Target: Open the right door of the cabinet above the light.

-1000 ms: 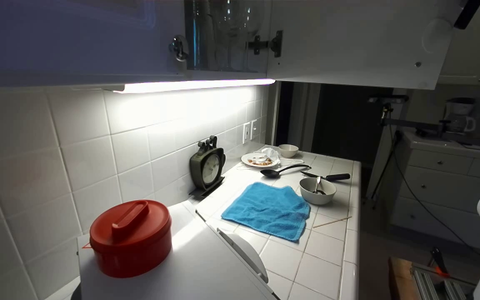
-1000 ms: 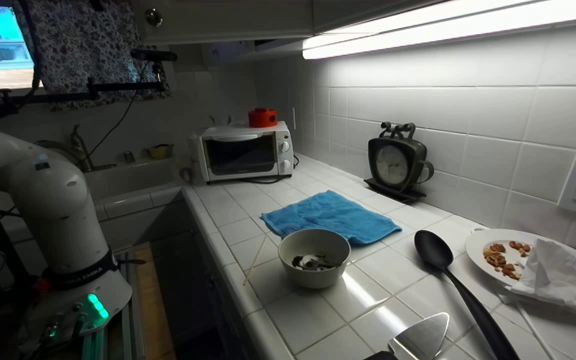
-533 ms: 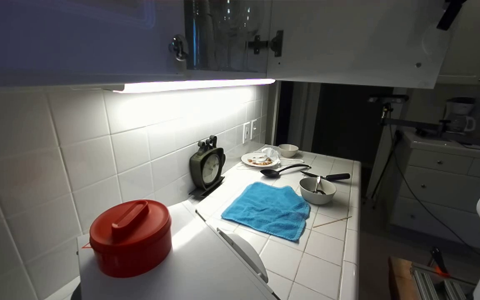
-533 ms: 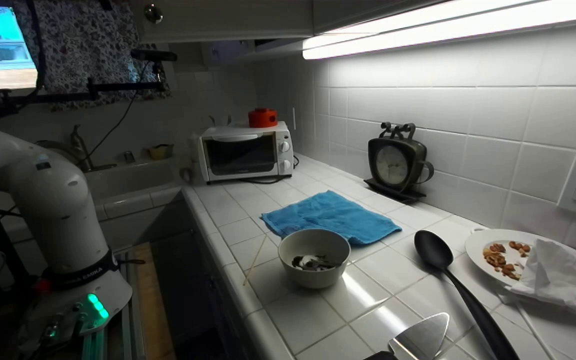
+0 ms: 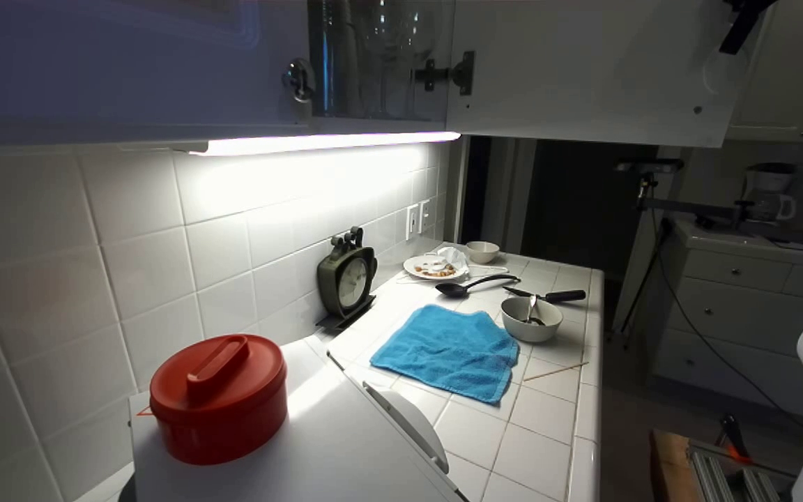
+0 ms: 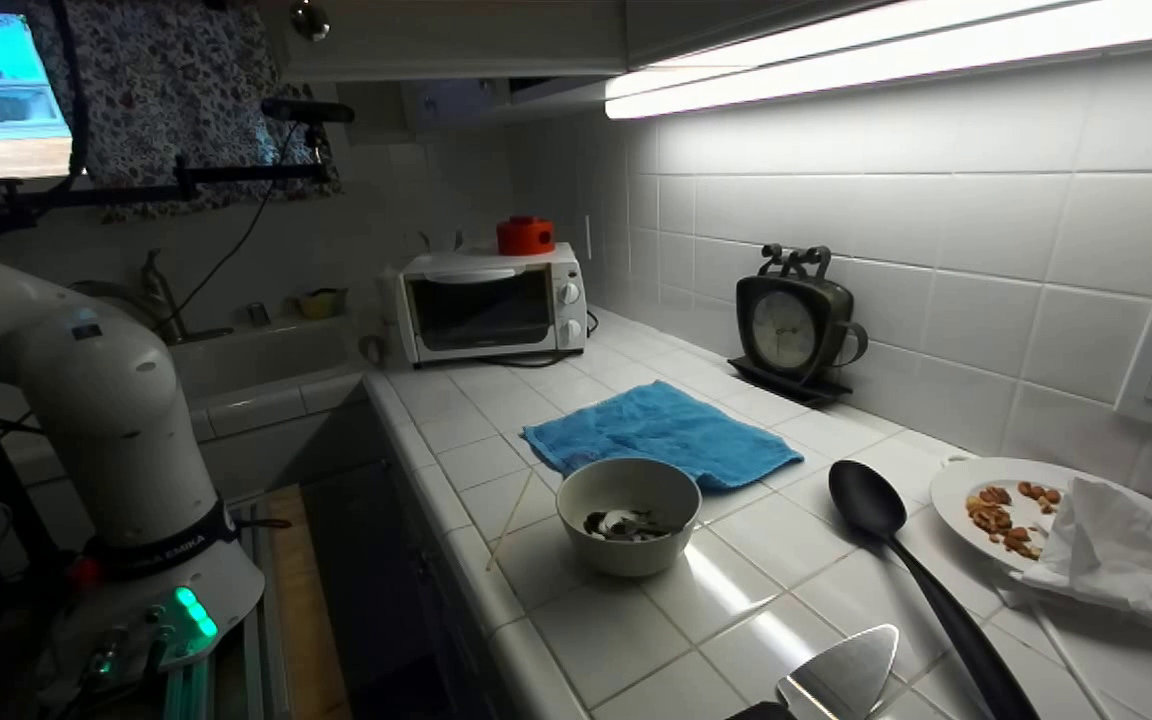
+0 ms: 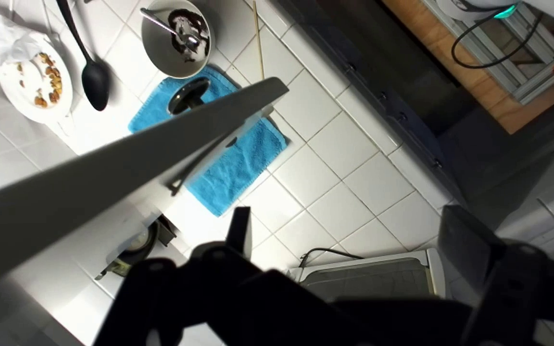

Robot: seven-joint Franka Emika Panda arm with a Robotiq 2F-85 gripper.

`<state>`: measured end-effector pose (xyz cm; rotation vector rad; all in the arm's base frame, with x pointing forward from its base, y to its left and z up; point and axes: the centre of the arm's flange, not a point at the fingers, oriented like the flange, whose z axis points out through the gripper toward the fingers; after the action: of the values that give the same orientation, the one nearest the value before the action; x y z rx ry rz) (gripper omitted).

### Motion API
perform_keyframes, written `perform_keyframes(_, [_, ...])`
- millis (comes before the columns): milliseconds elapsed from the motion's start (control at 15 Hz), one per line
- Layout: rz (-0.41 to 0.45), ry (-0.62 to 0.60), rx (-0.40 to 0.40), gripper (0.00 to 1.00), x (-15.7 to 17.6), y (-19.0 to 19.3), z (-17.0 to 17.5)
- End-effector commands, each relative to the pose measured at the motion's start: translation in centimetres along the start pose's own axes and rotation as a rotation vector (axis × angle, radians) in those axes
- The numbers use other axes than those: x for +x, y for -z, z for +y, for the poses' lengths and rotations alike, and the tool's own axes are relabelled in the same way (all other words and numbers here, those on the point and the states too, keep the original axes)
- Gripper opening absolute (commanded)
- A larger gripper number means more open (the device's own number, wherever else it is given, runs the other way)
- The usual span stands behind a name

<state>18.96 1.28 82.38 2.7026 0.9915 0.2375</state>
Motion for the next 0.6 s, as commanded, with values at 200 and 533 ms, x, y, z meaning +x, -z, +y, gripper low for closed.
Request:
perform_keyframes(200, [-0.037, -0.031, -0.04, 1.0, -2.3, -0.4, 2.0])
perform_keyframes(533, [0.04, -0.085, -0.046, 1.0, 2.6, -0.8, 1.3])
